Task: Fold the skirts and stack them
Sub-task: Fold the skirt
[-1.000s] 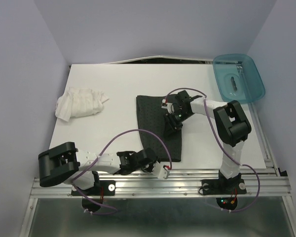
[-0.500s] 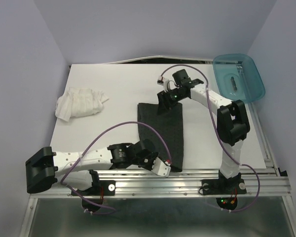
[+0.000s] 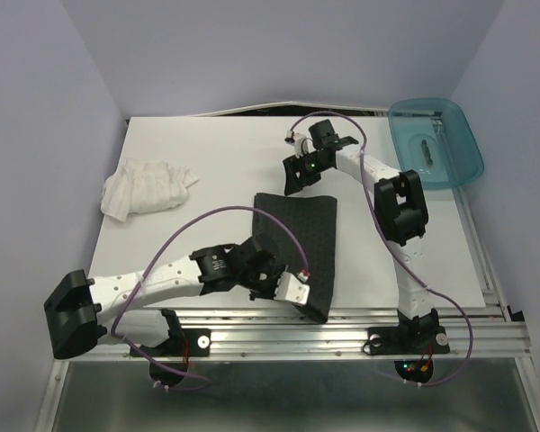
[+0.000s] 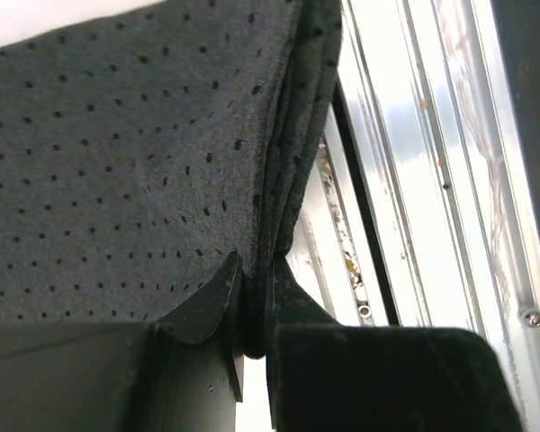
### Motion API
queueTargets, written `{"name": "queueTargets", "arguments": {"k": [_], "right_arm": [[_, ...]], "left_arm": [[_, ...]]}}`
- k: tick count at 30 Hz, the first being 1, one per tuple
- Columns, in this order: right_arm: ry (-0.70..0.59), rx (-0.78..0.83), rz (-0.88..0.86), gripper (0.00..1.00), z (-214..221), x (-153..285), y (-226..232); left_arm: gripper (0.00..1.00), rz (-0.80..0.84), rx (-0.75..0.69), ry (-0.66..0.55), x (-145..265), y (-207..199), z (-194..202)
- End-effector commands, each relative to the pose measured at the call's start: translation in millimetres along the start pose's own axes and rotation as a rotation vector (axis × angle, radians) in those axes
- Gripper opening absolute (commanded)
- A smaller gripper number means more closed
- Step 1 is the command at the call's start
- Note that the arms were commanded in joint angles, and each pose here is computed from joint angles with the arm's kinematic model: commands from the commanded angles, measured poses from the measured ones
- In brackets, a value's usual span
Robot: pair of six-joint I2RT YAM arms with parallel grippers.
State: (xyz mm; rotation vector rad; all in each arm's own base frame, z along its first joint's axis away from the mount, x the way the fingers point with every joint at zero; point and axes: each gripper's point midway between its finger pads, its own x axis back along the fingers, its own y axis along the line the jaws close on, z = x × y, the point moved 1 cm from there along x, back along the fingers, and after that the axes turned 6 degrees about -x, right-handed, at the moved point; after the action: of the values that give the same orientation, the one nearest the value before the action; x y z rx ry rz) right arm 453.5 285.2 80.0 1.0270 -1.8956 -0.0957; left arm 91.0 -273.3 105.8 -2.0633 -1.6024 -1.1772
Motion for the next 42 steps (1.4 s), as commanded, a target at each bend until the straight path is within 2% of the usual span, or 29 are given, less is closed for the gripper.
{"name": "queueTargets", "arguments": {"k": [1,8,9,15,18,27,31,42], "right_arm": [[0.031,0.015,0.014,0.69,17.6,-3.5,-6.7],[0.116,-0.039,-0.078,0.55,64.1,-16.1,0.0],[0.115,-0.043,-0.106,0.50,67.0,-16.7,4.1],[0.143,-0.057,-0.168,0.39,93.4,-15.3,19.1],[0.152,-0.066,-0.184,0.38,101.0,-12.2,23.6],[0.156,-0.068,-0.233,0.38,107.9,-10.3,41.0],[0.159,-0.073,-0.240,0.37,109.6,-11.1,41.6],[0.167,-0.074,-0.258,0.37,114.7,-13.6,42.0]], "left_arm": [[0.00,0.002,0.083,-0.108,13.5,22.3,-29.5],[0.00,-0.041,0.186,-0.115,23.0,61.3,-28.3],[0.00,-0.061,0.216,-0.114,26.2,76.5,-25.2],[0.00,-0.086,0.341,-0.121,32.8,125.7,-11.5],[0.00,-0.103,0.372,-0.137,35.9,146.7,-8.8],[0.00,-0.171,0.556,-0.086,25.0,212.6,51.4],[0.00,-0.181,0.616,-0.055,14.6,227.6,76.7],[0.00,-0.291,0.610,-0.013,16.0,260.8,96.5]]}}
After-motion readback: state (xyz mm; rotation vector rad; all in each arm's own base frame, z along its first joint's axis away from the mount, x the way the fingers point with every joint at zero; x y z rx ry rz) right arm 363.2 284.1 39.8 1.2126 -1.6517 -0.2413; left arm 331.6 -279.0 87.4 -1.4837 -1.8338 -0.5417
